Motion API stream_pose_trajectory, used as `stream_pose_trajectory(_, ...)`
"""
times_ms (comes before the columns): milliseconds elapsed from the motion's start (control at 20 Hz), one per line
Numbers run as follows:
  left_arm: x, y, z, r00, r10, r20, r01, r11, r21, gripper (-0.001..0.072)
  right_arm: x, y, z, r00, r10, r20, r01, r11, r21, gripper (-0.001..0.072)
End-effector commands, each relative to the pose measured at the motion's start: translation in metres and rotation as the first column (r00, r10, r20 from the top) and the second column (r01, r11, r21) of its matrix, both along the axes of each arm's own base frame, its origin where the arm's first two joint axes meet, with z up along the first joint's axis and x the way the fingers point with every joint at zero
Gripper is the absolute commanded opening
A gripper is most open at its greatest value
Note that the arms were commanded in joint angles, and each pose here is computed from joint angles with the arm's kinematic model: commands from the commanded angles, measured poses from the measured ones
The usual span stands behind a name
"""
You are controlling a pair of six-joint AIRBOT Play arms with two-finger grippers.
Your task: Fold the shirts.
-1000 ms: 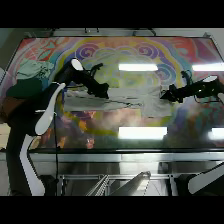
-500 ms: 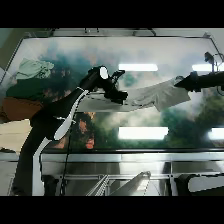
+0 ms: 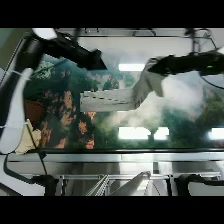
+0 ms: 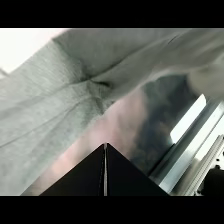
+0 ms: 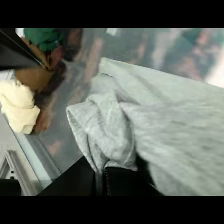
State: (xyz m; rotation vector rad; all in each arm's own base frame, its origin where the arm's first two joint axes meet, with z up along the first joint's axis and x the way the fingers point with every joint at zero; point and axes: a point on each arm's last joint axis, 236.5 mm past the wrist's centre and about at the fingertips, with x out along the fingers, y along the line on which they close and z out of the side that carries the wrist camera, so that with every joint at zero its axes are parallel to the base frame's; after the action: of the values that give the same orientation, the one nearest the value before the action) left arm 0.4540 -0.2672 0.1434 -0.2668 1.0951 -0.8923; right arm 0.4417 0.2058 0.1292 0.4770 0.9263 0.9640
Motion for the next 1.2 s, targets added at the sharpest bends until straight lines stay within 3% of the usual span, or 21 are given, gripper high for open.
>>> stream_pose_trajectory(0,-0.007,0.072,0.046,0.997,0.067,0.042,-0.067,0.998,-0.008,0.0026,-0.009,0.112,-0.045,0.997,0.067,0.036,-0.064,0.995,-0.077,0.0017)
stream_pose_trajectory(200,-0.008,0.114,0.044,0.995,0.100,0.010,-0.100,0.995,-0.002,0.0027,-0.038,0.220,-0.137,0.982,0.188,-0.035,-0.191,0.973,-0.126,0.0018)
stream_pose_trajectory(350,-0.015,0.111,0.022,0.994,0.081,-0.070,-0.085,0.995,-0.059,0.0027,-0.051,0.282,-0.168,0.957,0.290,-0.024,-0.290,0.950,-0.119,0.0020)
stream_pose_trajectory(400,-0.019,0.108,0.012,0.992,0.067,-0.103,-0.075,0.994,-0.076,0.0026,-0.058,0.294,-0.166,0.942,0.336,-0.023,-0.337,0.935,-0.109,0.0104)
stream_pose_trajectory(450,-0.023,0.104,0.004,0.990,0.056,-0.129,-0.068,0.993,-0.095,0.0026,-0.065,0.301,-0.158,0.926,0.376,-0.021,-0.377,0.922,-0.091,0.0362)
stream_pose_trajectory(500,-0.024,0.102,-0.002,0.988,0.053,-0.144,-0.069,0.992,-0.110,0.0026,-0.070,0.304,-0.147,0.914,0.405,-0.012,-0.405,0.911,-0.078,0.0399)
stream_pose_trajectory(650,-0.020,0.111,-0.002,0.987,0.079,-0.138,-0.095,0.988,-0.119,0.0026,-0.054,0.289,-0.105,0.915,0.401,0.049,-0.398,0.915,-0.060,0.0389)
stream_pose_trajectory(750,-0.016,0.124,0.010,0.988,0.118,-0.104,-0.130,0.984,-0.119,0.0026,-0.021,0.249,-0.084,0.939,0.336,0.073,-0.328,0.939,-0.107,0.0389)
stream_pose_trajectory(900,-0.024,0.149,0.025,0.986,0.147,-0.077,-0.155,0.982,-0.111,0.0026,0.025,0.138,-0.075,0.980,0.197,-0.024,-0.197,0.952,-0.233,0.0374)
stream_pose_trajectory(1000,-0.028,0.168,0.033,0.983,0.173,-0.068,-0.180,0.978,-0.106,0.0026,0.042,0.069,-0.063,0.989,0.096,-0.110,-0.119,0.966,-0.229,0.0313)
stream_pose_trajectory(1150,-0.040,0.188,0.040,0.980,0.183,-0.076,-0.190,0.977,-0.097,0.0026,0.050,-0.016,-0.073,0.968,-0.056,-0.243,-0.003,0.971,-0.239,0.0307)
